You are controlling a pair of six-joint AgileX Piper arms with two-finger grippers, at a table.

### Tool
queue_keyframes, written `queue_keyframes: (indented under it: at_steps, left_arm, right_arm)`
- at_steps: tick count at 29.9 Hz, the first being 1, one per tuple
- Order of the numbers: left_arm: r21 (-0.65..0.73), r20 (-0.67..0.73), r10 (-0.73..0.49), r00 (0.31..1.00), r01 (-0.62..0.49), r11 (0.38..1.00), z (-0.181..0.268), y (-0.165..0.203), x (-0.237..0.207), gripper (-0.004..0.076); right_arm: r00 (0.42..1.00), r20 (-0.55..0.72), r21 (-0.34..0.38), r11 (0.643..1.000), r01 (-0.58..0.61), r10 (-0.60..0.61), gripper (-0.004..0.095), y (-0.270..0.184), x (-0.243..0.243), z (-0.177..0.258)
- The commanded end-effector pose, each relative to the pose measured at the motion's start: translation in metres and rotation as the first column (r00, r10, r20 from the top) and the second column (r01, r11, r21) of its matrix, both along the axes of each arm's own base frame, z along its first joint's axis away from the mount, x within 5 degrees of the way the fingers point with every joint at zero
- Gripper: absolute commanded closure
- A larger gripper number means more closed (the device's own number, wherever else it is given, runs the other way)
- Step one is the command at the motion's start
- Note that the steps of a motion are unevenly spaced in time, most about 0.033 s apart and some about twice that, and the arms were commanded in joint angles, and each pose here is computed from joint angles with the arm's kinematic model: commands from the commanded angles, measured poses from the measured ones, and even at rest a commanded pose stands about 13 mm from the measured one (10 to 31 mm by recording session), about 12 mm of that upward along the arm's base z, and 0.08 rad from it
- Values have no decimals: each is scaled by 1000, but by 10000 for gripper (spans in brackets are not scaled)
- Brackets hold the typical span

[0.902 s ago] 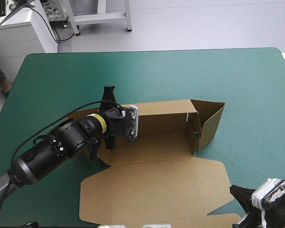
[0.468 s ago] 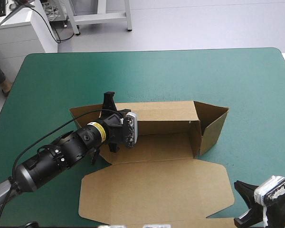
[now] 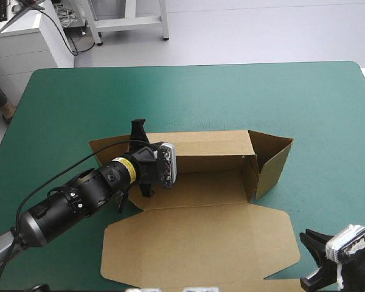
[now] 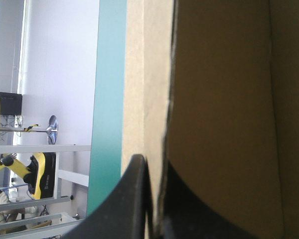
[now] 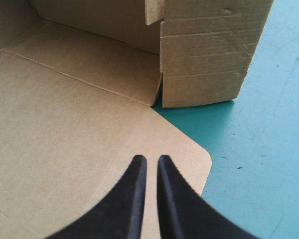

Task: Fold the box

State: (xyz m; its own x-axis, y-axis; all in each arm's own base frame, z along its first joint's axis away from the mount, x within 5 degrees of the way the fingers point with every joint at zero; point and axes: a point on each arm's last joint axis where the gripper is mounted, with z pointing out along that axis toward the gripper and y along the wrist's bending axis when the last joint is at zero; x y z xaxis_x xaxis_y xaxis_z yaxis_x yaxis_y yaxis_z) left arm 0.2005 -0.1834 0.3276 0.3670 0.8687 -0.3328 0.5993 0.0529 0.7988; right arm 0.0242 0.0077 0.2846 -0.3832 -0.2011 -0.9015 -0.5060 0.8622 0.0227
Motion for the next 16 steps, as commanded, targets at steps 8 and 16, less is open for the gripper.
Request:
queue_keyframes:
  at_steps: [8,16]
  left_arm:
    - [-65,-142,84,986,-94,993,-1,2,-6,732]
    - [-39,-216,159,963,-171,984,-5,7,-7,732]
  right_arm:
    - [997,76,42,999,11,-14,290,1,4,13]
    - [989,67,151,981,118,-130,306,-3,9,21]
